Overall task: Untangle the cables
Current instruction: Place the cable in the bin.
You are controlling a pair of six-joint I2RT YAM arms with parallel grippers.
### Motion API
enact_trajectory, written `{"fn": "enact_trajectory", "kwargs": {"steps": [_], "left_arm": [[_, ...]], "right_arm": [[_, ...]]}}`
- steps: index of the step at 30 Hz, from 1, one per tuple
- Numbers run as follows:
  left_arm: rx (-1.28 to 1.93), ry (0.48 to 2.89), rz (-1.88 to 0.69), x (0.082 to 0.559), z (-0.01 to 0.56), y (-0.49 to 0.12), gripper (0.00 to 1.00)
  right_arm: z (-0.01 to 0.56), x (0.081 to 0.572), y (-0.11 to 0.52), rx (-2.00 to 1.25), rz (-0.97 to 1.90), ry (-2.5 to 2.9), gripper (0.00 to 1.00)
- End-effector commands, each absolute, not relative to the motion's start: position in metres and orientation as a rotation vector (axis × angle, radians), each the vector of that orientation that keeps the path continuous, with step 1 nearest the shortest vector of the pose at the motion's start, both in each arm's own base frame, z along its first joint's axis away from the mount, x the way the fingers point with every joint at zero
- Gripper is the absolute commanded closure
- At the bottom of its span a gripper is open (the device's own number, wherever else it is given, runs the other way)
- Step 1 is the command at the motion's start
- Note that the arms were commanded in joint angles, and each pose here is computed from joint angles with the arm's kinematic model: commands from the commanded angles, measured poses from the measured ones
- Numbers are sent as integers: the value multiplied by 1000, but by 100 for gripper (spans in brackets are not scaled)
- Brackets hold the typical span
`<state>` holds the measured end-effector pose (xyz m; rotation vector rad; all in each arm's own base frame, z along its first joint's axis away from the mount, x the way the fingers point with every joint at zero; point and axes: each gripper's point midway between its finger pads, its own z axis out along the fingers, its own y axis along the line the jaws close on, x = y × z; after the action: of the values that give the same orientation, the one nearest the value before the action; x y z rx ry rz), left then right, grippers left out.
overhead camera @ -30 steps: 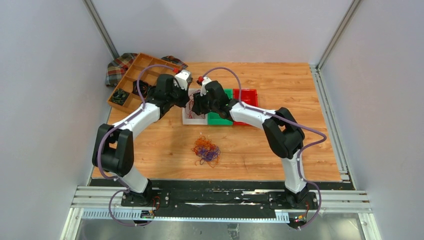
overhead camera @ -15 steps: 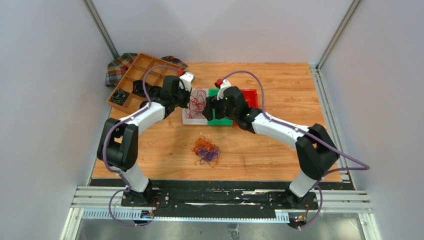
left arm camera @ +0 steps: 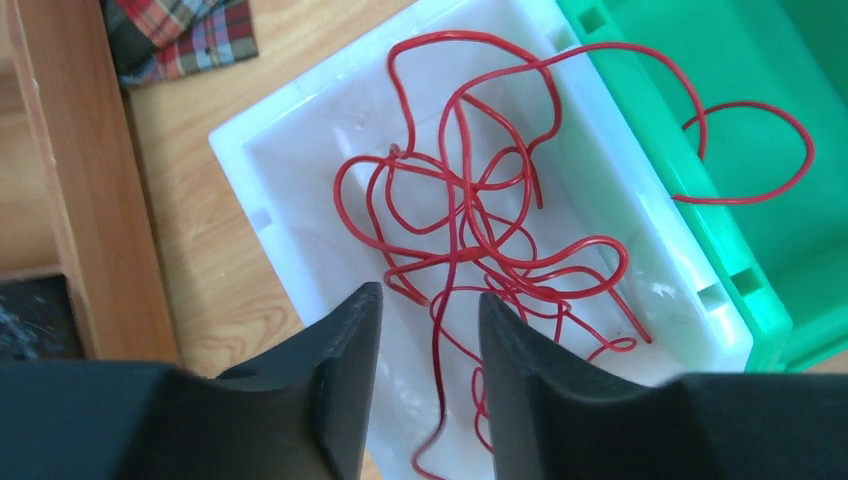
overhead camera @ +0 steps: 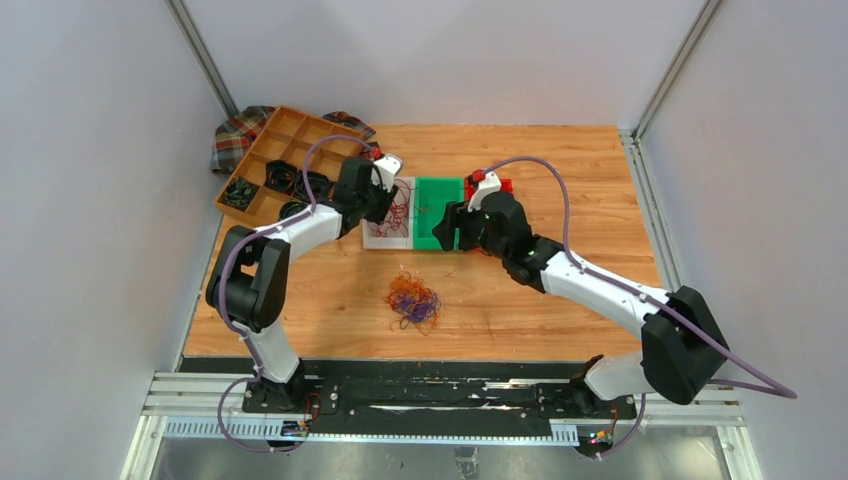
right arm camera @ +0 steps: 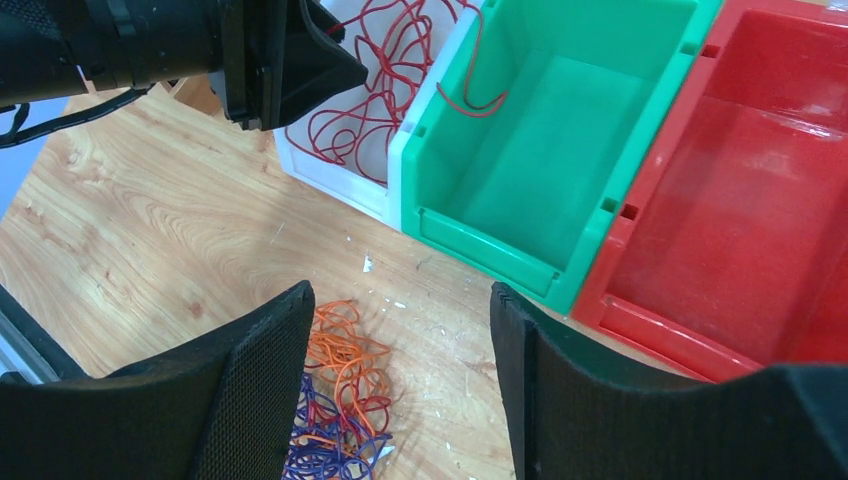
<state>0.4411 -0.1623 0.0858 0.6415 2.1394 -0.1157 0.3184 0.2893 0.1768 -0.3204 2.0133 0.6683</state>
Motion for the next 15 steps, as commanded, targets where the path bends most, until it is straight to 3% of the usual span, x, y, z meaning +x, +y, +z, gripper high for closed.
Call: {"fn": "enact_trajectory", "kwargs": {"steps": [1, 7, 15], "left_arm": [[654, 2100, -142, 448, 105, -171, 47], [725, 2063, -250, 430, 140, -183, 26], [950, 2012, -435, 413, 163, -233, 27]], "right_arm": [[180, 323, 273, -254, 627, 2003, 35], [187, 324, 268, -251, 613, 1988, 36], [182, 322, 260, -239, 588, 1998, 36]]}}
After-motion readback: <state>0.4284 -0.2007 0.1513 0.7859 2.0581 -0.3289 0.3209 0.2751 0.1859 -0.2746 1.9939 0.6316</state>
